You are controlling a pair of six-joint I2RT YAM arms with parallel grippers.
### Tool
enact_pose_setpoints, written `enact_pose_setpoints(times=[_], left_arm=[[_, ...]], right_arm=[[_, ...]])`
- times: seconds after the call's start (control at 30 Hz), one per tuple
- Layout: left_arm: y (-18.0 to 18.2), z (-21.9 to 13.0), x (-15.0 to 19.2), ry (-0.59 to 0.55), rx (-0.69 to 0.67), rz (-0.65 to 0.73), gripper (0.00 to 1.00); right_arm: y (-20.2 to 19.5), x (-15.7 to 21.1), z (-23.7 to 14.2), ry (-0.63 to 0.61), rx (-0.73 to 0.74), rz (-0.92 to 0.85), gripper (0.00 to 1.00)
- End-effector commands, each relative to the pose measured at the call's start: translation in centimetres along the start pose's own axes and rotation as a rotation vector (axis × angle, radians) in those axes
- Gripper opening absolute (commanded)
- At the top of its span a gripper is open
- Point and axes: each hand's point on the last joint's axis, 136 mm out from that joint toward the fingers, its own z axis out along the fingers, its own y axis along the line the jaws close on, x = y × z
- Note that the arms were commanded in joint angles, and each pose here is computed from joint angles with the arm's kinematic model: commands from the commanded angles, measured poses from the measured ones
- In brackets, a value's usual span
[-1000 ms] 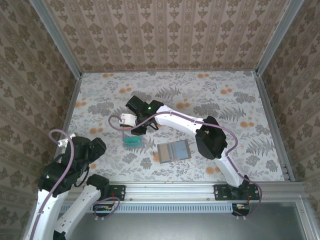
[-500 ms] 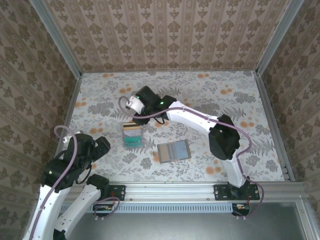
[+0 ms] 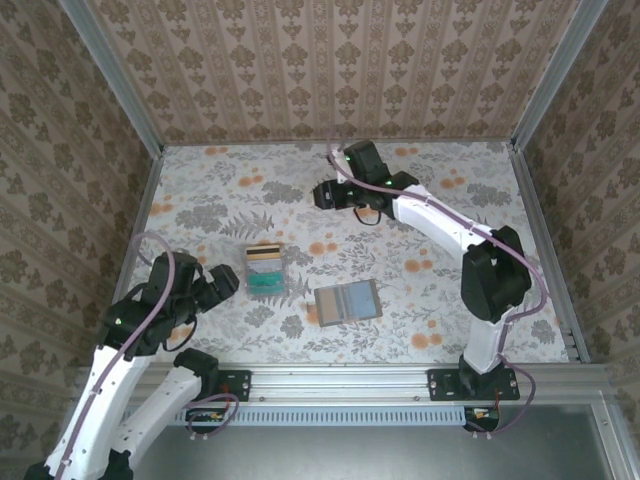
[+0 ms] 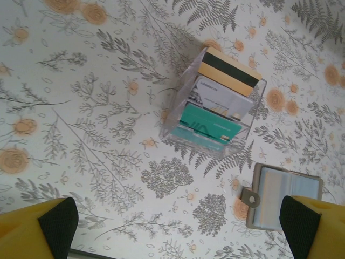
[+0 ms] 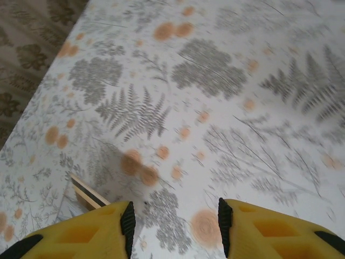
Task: Take the credit cards out of the card holder
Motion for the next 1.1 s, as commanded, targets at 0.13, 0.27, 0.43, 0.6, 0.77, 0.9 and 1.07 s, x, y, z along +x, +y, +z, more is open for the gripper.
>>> enact_pose_setpoints(times=[0.13, 0.27, 0.43, 0.6, 0.77, 0.9, 1.07], left_arm=[[-3.5, 2.4, 0.0, 0.047, 0.078, 0.048, 1.0], [-5.1, 4.1, 0.6, 0.068, 0.081, 0.084, 1.0], [-8.1, 7.0, 2.7, 0.131, 0.125, 0.111, 1.0], [-10.2, 9.3, 5.1, 0.22, 0.138, 0.15, 0.97], [-12.4, 11.0, 7.4, 0.289, 0.177, 0.197, 0.9], [-13.4, 12.2, 9.4, 0.348, 0.178, 0.226, 0.78], [-14.7, 13.4, 12.3, 0.425, 0.192, 0.277, 0.6]], right_arm=[[0.2, 4.4, -4.7, 0.03, 0.027, 0.085, 0.48], [-1.3, 8.2, -6.2, 0.077, 0.076, 0.104, 0.46], [-3.3, 13.8, -7.7, 0.145, 0.13, 0.138, 0.44], [-4.8, 19.0, -8.5, 0.206, 0.167, 0.177, 0.42], [-5.5, 23.3, -8.1, 0.279, 0.192, 0.184, 0.41], [-5.8, 25.8, -7.4, 0.329, 0.204, 0.187, 0.41], [-6.0, 27.2, -6.6, 0.349, 0.217, 0.176, 0.4]])
